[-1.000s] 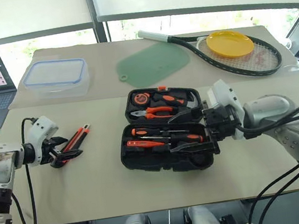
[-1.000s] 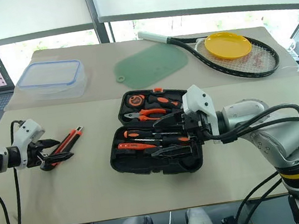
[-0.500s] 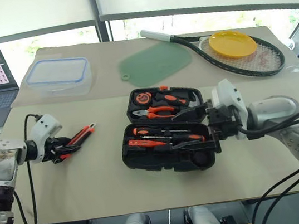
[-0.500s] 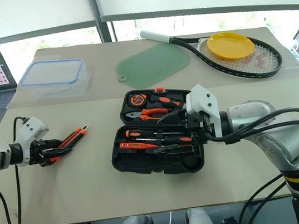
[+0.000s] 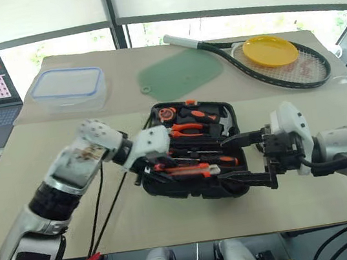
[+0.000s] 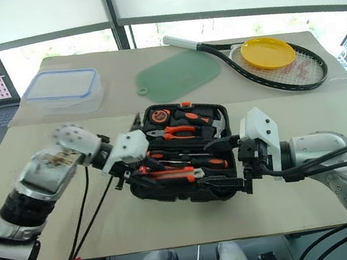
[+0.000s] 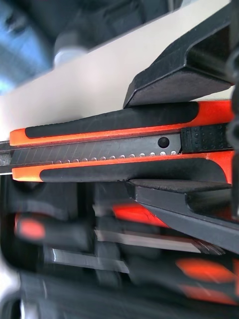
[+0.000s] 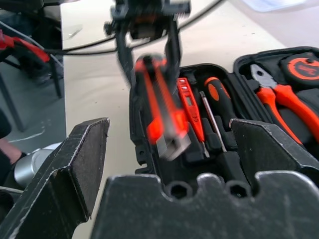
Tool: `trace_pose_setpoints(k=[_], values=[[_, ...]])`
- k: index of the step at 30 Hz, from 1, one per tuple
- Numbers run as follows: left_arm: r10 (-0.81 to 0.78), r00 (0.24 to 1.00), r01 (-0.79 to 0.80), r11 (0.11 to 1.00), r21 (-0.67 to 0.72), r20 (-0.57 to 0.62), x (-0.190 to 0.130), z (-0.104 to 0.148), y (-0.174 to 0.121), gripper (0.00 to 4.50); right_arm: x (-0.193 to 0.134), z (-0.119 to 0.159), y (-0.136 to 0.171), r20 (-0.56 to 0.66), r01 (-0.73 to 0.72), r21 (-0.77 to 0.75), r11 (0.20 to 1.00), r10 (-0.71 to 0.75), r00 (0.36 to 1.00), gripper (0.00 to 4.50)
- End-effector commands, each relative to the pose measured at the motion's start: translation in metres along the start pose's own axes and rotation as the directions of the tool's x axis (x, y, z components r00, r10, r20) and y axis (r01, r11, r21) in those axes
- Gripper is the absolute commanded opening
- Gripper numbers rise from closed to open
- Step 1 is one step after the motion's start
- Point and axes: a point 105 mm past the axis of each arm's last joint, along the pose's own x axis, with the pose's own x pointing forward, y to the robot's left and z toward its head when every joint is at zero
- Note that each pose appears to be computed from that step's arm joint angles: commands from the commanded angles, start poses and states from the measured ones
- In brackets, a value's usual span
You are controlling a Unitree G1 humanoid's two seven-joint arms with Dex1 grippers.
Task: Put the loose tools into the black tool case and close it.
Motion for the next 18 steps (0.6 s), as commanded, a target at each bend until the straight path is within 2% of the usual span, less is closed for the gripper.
trace_pose_setpoints(k=[1,13,14,18], values=[[-0.015,0.998,0.015,1.000,-0.001,-0.057,0.004,-0.007,0.006,1.63,-0.005,0.008,0.005,0.019,0.037,-0.031,0.999,-0.037,0.999,4.50],[-0.077,0.994,0.073,0.996,-0.058,-0.074,0.015,-0.015,0.009,1.63,-0.009,0.006,0.009,0.031,0.102,-0.015,0.995,-0.102,0.994,4.50],[-0.083,0.995,0.080,0.995,-0.065,-0.060,0.013,-0.012,0.009,2.43,-0.009,0.006,0.009,0.031,0.104,-0.014,0.995,-0.103,0.994,4.50],[-0.075,0.997,0.075,0.995,-0.059,0.000,0.007,0.001,0.010,3.70,-0.010,0.005,0.008,0.027,0.108,-0.014,0.994,-0.108,0.994,4.50]])
